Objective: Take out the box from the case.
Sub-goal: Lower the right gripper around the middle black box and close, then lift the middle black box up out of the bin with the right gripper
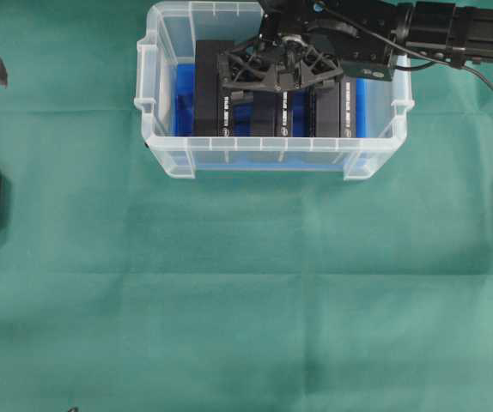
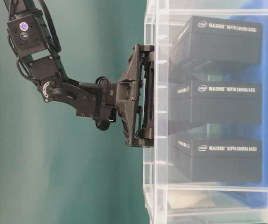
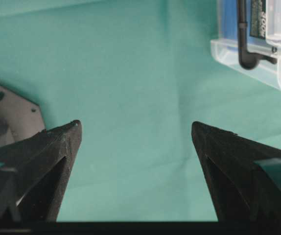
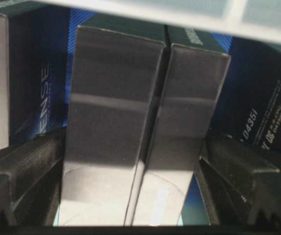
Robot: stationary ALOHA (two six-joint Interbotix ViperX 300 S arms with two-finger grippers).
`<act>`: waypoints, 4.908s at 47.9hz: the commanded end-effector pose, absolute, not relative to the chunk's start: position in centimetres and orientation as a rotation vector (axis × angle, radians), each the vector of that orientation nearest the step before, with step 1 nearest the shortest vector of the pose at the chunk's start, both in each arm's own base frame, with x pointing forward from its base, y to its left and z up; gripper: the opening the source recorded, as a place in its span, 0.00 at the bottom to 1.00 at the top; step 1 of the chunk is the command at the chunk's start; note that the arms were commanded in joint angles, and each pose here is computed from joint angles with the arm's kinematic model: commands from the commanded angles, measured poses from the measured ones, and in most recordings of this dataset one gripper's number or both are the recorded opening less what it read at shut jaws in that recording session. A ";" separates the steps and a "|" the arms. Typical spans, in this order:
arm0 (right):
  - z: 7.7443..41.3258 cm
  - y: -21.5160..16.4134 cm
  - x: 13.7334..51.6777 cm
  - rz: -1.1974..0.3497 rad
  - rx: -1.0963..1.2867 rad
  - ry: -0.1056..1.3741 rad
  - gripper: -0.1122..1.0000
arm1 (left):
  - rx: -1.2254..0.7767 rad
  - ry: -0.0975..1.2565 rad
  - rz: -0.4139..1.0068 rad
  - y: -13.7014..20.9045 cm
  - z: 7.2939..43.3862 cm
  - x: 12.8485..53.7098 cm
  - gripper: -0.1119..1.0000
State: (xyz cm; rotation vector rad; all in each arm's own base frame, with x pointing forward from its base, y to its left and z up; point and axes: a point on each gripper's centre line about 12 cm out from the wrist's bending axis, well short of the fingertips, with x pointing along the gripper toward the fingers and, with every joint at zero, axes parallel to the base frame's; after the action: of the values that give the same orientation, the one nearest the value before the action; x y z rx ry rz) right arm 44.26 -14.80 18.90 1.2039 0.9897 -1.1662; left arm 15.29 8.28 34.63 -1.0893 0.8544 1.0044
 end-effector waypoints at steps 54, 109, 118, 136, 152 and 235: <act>25.1 -13.9 45.5 -1.159 1.184 0.958 0.70 | -1.084 0.832 1.010 8.8 35.2 15.2 0.94; 39.4 -13.8 42.6 -1.201 1.125 0.885 0.70 | -1.091 0.838 1.010 8.7 35.2 15.2 0.94; 39.8 -13.8 42.4 -1.212 1.122 0.883 0.70 | -1.094 0.838 1.012 8.7 35.2 15.2 0.94; 39.8 -13.8 42.4 -1.211 1.122 0.883 0.70 | -1.094 0.840 1.013 8.7 35.2 15.1 0.94; 39.8 -13.8 42.4 -1.211 1.122 0.883 0.70 | -1.093 0.849 1.016 8.6 35.2 15.1 0.94; 39.4 -0.6 44.0 -1.184 1.143 0.931 0.70 | -1.097 0.930 1.051 7.9 34.9 13.7 0.94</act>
State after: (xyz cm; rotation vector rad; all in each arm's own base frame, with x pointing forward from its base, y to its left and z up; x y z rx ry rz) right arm 45.29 -2.00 36.29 1.1102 0.9840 -1.2397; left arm 13.74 7.86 34.43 -1.0973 0.9419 1.0549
